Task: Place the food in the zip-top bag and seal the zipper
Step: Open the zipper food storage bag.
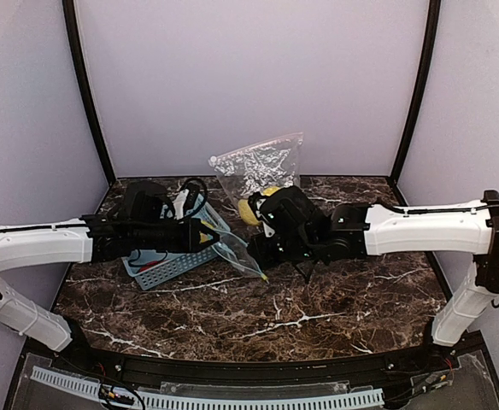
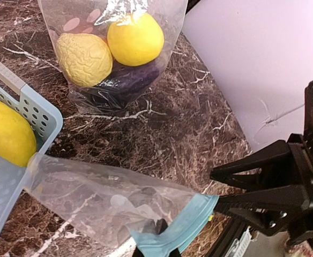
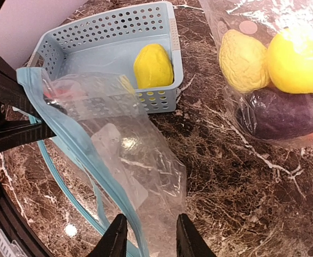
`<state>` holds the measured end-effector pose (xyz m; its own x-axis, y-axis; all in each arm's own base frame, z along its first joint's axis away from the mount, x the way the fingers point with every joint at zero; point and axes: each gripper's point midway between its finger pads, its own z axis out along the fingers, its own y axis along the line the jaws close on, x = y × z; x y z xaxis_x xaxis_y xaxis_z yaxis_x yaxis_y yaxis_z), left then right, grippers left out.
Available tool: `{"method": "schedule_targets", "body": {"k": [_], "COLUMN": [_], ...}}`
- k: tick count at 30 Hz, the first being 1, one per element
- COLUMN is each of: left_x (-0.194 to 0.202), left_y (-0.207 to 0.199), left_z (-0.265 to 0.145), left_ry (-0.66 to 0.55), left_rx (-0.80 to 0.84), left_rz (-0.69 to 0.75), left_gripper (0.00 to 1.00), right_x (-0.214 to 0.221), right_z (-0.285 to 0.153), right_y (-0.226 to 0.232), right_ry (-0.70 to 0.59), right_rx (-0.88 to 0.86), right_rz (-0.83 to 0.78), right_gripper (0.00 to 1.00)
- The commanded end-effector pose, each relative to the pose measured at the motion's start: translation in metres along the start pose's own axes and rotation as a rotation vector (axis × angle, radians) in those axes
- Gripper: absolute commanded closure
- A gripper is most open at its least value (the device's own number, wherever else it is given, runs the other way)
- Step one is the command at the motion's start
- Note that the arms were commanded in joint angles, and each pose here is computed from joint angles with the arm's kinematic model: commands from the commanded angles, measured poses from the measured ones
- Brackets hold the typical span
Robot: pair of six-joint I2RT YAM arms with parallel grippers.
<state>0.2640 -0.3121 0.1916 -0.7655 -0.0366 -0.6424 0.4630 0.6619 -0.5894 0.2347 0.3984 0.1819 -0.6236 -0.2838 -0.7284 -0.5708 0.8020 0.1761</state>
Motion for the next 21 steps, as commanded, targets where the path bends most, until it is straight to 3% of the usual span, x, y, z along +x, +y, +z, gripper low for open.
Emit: {"method": "schedule_targets", "body": {"k": [1,16,21], "left_x": [-0.020,-0.021,-0.016], "left_y": [-0.012,-0.006,0.001], "left_z": [-0.010,-0.027,-0.025], "left_ry": [-0.120,-0.203,-0.187], "left_rx": [0.036,0.048,0.008], "left_rz": [-0.122,-0.210,-0.203], "left_gripper": [0.99,0.99,0.99], "right_x": [0.006,0.027,0.005], "right_z": [0.008,0.030,0.015], "right_y": [-0.009,-0.020,0.000], "right_ry": [-0.001,0.043,-0.053], "right_rx": [0.066,0.128,0.014], "right_rz": [0.040,0.153,0.103], "right_gripper": [0.68,0.59,0.41]}}
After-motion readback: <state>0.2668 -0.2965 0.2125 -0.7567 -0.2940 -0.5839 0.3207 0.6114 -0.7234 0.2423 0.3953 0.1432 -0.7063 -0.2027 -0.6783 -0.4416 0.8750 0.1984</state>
